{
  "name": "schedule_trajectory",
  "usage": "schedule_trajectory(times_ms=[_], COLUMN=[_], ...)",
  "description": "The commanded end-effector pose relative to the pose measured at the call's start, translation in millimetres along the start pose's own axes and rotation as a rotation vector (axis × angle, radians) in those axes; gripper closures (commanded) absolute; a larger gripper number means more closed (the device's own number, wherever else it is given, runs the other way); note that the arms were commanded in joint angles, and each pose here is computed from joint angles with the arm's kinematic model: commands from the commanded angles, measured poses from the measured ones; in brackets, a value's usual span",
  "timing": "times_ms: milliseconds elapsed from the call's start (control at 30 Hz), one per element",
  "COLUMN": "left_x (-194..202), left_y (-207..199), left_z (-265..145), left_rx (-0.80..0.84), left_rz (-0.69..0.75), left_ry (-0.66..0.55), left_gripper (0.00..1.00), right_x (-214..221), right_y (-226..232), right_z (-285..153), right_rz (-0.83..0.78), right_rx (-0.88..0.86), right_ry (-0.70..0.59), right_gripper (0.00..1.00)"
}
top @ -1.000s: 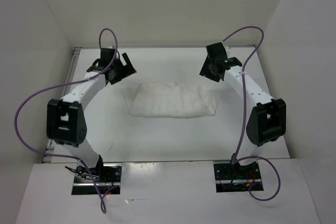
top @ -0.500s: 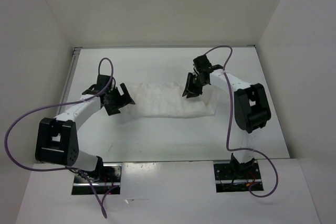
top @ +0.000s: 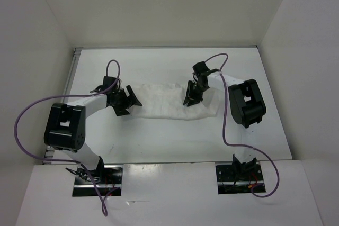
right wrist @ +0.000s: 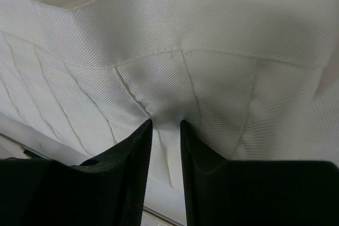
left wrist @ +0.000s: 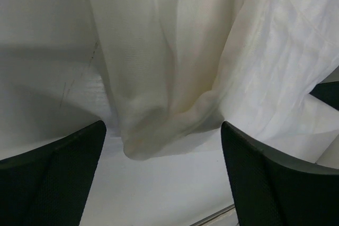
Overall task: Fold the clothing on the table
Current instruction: Fold the skirt
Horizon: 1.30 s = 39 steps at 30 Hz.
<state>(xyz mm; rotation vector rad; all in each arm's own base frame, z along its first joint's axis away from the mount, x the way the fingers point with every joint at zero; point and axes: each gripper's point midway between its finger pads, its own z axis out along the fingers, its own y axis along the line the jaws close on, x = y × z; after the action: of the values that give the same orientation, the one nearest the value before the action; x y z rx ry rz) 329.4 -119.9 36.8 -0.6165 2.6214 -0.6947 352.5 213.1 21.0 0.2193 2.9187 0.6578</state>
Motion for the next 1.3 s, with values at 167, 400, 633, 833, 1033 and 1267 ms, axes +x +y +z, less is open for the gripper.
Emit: schedule_trajectory(times_ms=[167, 400, 633, 833, 1033, 1267], left_x=[11, 15, -5, -17, -20, -21], left_y=[16, 13, -18, -36, -40, -99], left_z=[30, 39, 7, -4, -13, -56], left_rx=[-0.005, 0.025, 0.090, 0.133, 0.139, 0.313], left_rz=[-0.013, -0.010, 0.046, 0.076, 0.084, 0.133], left_ry=[0.058, 0.102, 0.035, 0.011, -0.012, -0.037], left_gripper=[0.52, 1.00, 1.00, 1.00, 1.00, 1.00], right_x=[11, -3, 22, 41, 57, 62], right_y=[-12, 17, 67, 77, 73, 61], right_z=[5, -35, -41, -16, -1, 35], right_rz=[-0.017, -0.064, -0.193, -0.222, -0.220, -0.188], right_rx=[0.046, 0.022, -0.079, -0.109, -0.119, -0.088], right_ry=[0.019, -0.089, -0.020, 0.071, 0.147, 0.199], right_gripper=[0.67, 0.67, 0.63, 1.00, 1.00, 1.00])
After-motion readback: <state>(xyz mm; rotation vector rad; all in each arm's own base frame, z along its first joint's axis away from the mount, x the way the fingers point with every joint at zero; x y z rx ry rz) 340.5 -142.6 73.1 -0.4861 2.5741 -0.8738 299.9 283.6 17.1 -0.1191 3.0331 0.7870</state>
